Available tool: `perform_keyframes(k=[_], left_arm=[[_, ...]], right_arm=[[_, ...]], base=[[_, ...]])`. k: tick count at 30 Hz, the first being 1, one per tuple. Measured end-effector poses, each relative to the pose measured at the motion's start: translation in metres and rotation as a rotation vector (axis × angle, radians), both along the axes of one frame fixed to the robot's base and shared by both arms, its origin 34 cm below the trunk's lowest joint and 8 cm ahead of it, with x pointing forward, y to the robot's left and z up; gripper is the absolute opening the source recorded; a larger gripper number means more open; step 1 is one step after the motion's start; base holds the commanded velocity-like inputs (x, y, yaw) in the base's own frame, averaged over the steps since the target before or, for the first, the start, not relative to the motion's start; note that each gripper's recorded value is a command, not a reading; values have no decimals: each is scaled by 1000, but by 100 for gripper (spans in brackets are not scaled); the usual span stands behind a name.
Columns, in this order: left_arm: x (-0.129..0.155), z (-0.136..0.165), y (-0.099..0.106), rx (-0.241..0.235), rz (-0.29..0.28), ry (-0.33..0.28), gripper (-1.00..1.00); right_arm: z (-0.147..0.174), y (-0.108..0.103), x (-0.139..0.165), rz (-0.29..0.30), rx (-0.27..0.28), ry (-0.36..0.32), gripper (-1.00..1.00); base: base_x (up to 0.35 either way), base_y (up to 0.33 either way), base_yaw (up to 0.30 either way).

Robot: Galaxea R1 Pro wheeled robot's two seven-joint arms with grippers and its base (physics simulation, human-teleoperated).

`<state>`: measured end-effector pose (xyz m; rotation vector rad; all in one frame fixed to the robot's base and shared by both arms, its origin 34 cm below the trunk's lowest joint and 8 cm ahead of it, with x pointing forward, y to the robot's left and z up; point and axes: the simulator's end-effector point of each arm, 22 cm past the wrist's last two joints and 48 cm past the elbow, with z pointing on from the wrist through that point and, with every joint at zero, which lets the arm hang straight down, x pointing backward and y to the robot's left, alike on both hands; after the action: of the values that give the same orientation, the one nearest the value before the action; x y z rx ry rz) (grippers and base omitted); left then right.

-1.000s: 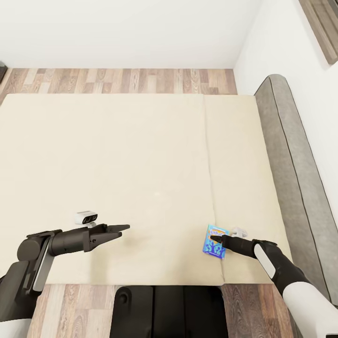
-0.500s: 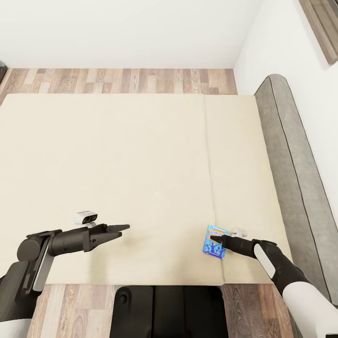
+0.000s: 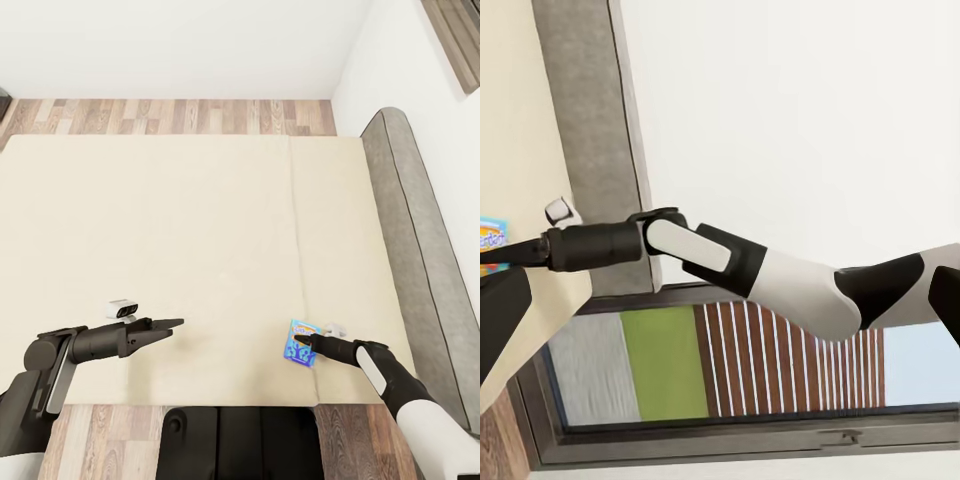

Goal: Put all the toys in the child's room - the three board games (two on the bed and one on the table), the two jigsaw puzzles on the table, and the tennis ball on the table - inside the toy box on the table in the child's room.

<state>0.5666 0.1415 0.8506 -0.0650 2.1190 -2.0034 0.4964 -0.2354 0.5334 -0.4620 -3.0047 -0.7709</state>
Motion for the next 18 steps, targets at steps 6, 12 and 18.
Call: perform_keyframes(k=[6, 12, 18], left_arm=[[0, 0, 0, -1, -1, -1, 100], [0, 1, -1, -1, -1, -1, 100], [0, 1, -1, -1, -1, -1, 100]], right_arm=[[1, 7, 1, -6, 12, -2, 100], [1, 11, 2, -11, 20, -4, 100], [2, 16, 2, -12, 27, -5, 100]], base=[[0, 0, 0], [0, 0, 0], [0, 0, 0]])
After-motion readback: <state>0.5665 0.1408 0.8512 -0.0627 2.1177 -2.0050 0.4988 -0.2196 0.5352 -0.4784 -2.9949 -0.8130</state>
